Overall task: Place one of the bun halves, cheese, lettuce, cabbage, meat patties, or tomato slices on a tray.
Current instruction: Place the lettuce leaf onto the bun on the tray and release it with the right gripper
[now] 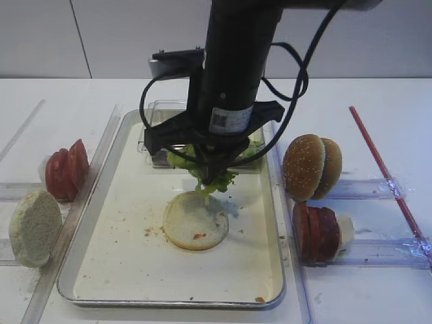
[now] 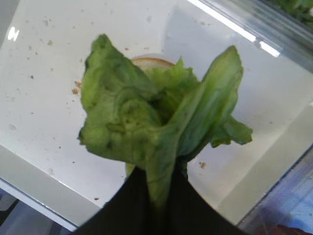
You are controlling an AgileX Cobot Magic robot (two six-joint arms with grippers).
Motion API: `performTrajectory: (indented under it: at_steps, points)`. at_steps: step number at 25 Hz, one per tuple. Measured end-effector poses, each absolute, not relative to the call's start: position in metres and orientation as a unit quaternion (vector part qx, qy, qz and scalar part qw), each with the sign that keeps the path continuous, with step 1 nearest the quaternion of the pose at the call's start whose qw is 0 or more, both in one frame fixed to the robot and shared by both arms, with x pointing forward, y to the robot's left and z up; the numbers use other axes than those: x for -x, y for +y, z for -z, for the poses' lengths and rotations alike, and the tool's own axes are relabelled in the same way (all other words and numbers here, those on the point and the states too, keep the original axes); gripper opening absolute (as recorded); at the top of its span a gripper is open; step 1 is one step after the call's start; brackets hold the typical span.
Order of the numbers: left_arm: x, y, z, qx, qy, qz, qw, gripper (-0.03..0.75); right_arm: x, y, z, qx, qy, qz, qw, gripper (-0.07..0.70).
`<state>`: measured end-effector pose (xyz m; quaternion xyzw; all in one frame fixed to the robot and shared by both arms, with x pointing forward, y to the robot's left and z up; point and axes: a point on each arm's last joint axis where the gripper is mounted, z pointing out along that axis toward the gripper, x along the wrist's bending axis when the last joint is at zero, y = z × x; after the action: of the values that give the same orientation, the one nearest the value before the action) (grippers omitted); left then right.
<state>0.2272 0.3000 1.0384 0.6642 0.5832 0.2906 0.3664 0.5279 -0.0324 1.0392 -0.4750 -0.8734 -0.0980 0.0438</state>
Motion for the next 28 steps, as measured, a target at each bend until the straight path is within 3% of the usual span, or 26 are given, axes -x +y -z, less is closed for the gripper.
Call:
performTrajectory:
  at_steps: [6,17,20,25,28]
  points:
    - [-0.227,0.3,-1.038,-0.664,0.583,-0.291,0.366,0.284,-0.533,-0.023,-1.011,0.483,-0.869,0.074,0.074,0.076]
    - [-0.227,0.3,-1.038,-0.664,0.583,-0.291,0.366,0.285,-0.533,-0.02,-1.006,0.492,-0.862,0.075,0.093,0.083]
    - [-0.227,0.3,-1.038,-0.664,0.583,-0.291,0.366,0.285,-0.533,-0.02,-1.006,0.493,-0.862,0.076,0.093,0.146]
    - [-0.227,0.3,-1.038,-0.664,0.583,-0.291,0.366,0.285,-0.533,-0.02,-1.006,0.493,-0.862,0.076,0.093,0.346]
    - [-0.227,0.3,-1.038,-0.664,0.583,-0.291,0.366,0.284,-0.533,-0.02,-1.006,0.493,-0.862,0.076,0.093,0.417]
